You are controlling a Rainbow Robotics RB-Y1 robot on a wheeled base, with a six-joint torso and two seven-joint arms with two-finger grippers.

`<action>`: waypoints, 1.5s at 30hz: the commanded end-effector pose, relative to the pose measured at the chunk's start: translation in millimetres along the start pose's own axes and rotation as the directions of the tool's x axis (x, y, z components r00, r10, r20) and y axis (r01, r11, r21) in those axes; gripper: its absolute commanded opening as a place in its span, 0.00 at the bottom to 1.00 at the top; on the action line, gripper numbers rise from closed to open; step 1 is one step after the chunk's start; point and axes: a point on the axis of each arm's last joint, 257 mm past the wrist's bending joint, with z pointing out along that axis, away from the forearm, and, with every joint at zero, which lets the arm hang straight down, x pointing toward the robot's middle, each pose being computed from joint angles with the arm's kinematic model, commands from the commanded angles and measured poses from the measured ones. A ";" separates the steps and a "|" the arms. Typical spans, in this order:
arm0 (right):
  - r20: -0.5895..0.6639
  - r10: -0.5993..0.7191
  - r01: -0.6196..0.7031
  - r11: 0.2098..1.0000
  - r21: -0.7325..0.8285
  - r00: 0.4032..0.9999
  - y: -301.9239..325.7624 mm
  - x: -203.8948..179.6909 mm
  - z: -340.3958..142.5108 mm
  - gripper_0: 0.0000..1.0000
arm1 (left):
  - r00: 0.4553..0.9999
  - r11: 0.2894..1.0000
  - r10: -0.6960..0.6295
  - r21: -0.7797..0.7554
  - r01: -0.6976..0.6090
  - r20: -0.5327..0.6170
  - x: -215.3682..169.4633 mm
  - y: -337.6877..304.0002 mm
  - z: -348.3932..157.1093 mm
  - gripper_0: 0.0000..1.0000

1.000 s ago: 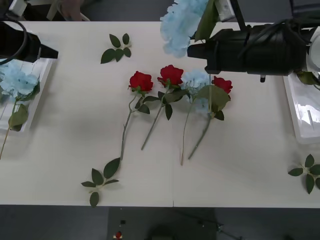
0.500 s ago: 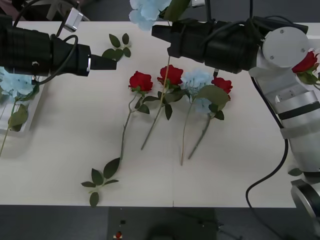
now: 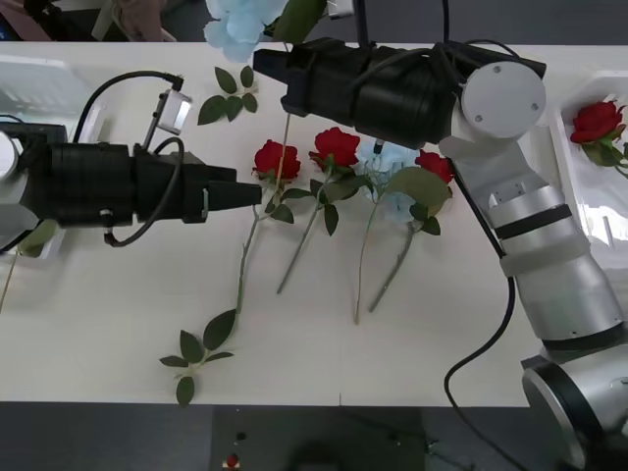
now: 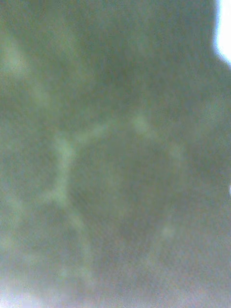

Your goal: Put the red flowers into the right box and the blue flowers into the left box

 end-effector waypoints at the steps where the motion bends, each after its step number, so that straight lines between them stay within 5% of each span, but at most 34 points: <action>1: 0.021 -0.045 0.046 0.998 -0.048 0.999 23.3 -20.5 33.8 0.00 | 0.992 0.995 0.096 0.024 -0.098 0.087 -34.8 -21.5 18.1 1.00; 4: 0.019 -0.028 0.029 0.998 -0.053 0.999 25.3 -18.8 49.1 0.00 | 0.986 0.993 0.113 0.020 -0.117 0.120 -39.1 -25.2 32.8 1.00; 6: 0.020 -0.023 0.024 0.998 -0.051 1.000 24.5 -18.9 53.1 0.00 | 0.984 0.991 0.128 0.009 -0.130 0.128 -41.0 -24.1 35.8 0.89; 8: 0.014 -0.018 0.018 0.999 -0.048 1.000 22.9 -16.4 56.8 0.00 | 0.981 0.990 0.142 -0.008 -0.142 0.133 -42.2 -20.5 36.8 0.37; 9: 0.013 -0.020 0.021 0.998 -0.051 1.000 24.3 -16.7 58.0 0.00 | 0.980 0.989 0.147 -0.017 -0.146 0.134 -43.6 -18.1 35.1 0.03; 10: 0.012 -0.020 0.021 0.998 -0.052 1.000 24.7 -16.1 58.3 0.00 | 0.980 0.989 0.148 -0.020 -0.146 0.136 -44.2 -17.3 34.6 0.00; 28: 0.016 -0.006 0.007 0.998 -0.058 1.000 26.4 -16.9 58.2 0.00 | 0.978 0.987 0.156 -0.047 -0.151 0.138 -46.7 -8.8 27.5 0.00; 29: 0.012 -0.009 0.010 0.999 -0.053 1.000 24.0 -16.4 56.9 0.05 | 0.977 0.987 0.158 -0.049 -0.153 0.141 -47.7 -8.5 27.1 0.00; 30: -0.001 -0.028 0.028 0.999 -0.045 1.000 20.6 -15.2 55.3 0.39 | 0.977 0.987 0.160 -0.052 -0.154 0.142 -48.7 -7.6 26.6 0.00; 33: -0.040 -0.070 0.069 0.997 -0.024 0.997 10.4 -10.7 49.4 0.59 | 0.975 0.985 0.167 -0.062 -0.159 0.146 -50.6 -5.4 24.7 0.00; 38: -0.080 -0.061 0.059 0.998 -0.024 0.995 3.0 -1.5 39.1 0.67 | 0.976 0.987 0.137 -0.113 -0.118 0.171 -56.4 13.3 8.6 0.00; 45: -0.131 -0.022 0.021 1.000 -0.015 0.991 -10.7 12.7 29.0 0.76 | 0.987 0.940 0.097 -0.337 -0.049 0.128 -61.6 100.7 -90.2 0.00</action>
